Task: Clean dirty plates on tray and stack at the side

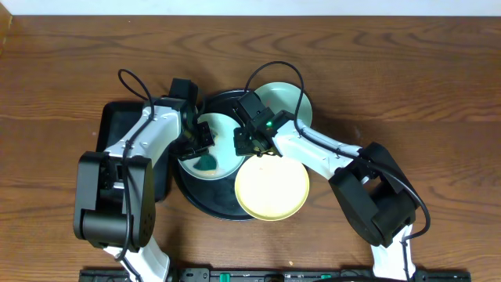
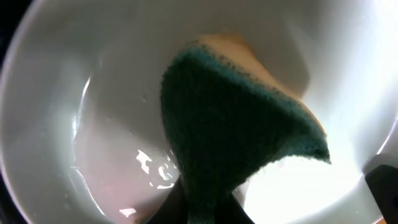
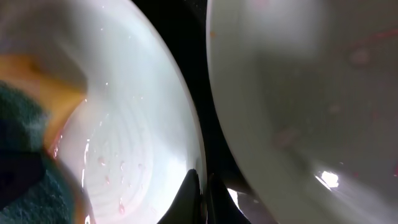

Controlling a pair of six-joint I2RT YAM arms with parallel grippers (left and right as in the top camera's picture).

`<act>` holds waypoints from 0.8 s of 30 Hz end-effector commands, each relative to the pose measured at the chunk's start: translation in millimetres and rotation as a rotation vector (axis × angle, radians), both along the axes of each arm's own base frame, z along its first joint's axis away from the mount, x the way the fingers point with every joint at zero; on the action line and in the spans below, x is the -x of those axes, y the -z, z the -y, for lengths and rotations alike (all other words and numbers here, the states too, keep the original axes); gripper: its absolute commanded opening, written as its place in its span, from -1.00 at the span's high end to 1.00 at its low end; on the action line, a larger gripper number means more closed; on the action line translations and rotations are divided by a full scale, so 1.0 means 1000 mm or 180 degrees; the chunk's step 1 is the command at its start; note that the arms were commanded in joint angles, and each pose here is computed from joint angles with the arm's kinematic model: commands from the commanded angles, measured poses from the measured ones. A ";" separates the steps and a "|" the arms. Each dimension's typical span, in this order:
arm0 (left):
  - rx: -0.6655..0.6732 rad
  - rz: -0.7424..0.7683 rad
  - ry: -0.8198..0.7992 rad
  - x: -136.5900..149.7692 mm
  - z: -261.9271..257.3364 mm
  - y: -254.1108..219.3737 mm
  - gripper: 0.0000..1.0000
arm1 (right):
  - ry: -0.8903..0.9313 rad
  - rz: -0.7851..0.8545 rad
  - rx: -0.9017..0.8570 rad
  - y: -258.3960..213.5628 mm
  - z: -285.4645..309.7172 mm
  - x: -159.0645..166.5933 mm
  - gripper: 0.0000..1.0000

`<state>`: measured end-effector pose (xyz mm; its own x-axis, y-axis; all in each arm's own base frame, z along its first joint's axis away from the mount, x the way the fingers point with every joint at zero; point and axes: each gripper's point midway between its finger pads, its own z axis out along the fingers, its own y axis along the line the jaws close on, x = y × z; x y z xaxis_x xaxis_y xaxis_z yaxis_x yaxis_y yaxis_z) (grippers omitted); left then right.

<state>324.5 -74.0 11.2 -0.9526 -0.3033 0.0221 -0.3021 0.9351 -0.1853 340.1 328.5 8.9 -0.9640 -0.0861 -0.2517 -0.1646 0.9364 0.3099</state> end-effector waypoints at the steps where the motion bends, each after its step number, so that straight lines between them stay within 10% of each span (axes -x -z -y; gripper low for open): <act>1: -0.0203 0.0408 0.0019 -0.030 -0.016 -0.023 0.86 | -0.0028 -0.0021 0.0075 0.011 0.001 -0.001 0.98; 13: -0.0345 0.1553 -0.0197 -0.061 -0.045 -0.152 0.85 | -0.0182 -0.0083 -0.0054 0.011 -0.004 0.000 0.98; 24: -0.0768 0.1332 -0.0906 -0.021 -0.136 -0.165 0.85 | -0.0864 0.0319 -0.0104 -0.045 -0.021 -0.008 0.98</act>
